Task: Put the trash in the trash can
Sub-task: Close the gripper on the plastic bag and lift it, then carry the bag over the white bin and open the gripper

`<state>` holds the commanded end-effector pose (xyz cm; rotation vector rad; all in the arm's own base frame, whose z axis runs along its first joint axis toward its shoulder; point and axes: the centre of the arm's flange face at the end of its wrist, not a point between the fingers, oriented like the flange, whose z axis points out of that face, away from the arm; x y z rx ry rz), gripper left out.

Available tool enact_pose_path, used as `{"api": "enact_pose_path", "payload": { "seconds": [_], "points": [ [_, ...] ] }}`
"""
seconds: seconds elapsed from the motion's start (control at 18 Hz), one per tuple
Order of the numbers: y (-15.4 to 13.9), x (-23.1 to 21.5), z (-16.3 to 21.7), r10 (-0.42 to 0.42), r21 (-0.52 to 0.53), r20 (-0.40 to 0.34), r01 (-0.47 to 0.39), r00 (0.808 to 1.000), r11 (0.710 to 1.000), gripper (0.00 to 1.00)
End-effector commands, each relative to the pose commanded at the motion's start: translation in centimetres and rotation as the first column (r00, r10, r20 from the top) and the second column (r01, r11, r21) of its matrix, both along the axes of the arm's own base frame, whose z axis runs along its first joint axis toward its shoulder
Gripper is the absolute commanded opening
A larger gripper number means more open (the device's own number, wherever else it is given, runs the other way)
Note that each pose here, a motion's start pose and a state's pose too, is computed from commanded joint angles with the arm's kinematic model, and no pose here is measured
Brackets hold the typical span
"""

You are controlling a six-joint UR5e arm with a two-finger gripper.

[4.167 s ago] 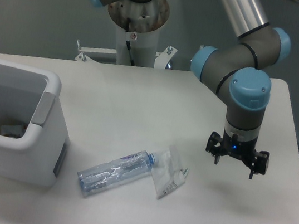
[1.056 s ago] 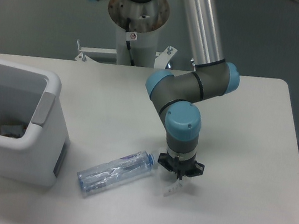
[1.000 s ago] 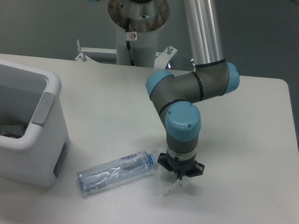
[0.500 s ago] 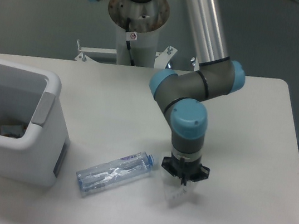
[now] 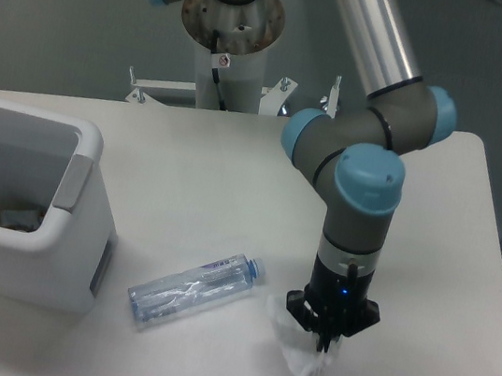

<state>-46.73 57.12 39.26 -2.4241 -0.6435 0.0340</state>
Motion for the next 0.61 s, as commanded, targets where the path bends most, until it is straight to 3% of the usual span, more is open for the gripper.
{"api": "enact_pose_path", "payload": {
  "seconds": [0.28, 0.61],
  "points": [
    [1.7, 3.5, 5.7, -0.076, 0.15, 0.031, 0.071, 0.997, 0.986, 0.0],
    [3.8, 12.4, 11.9, -0.153, 0.233, 0.034, 0.14, 0.988, 0.962, 0.0]
  ]
}}
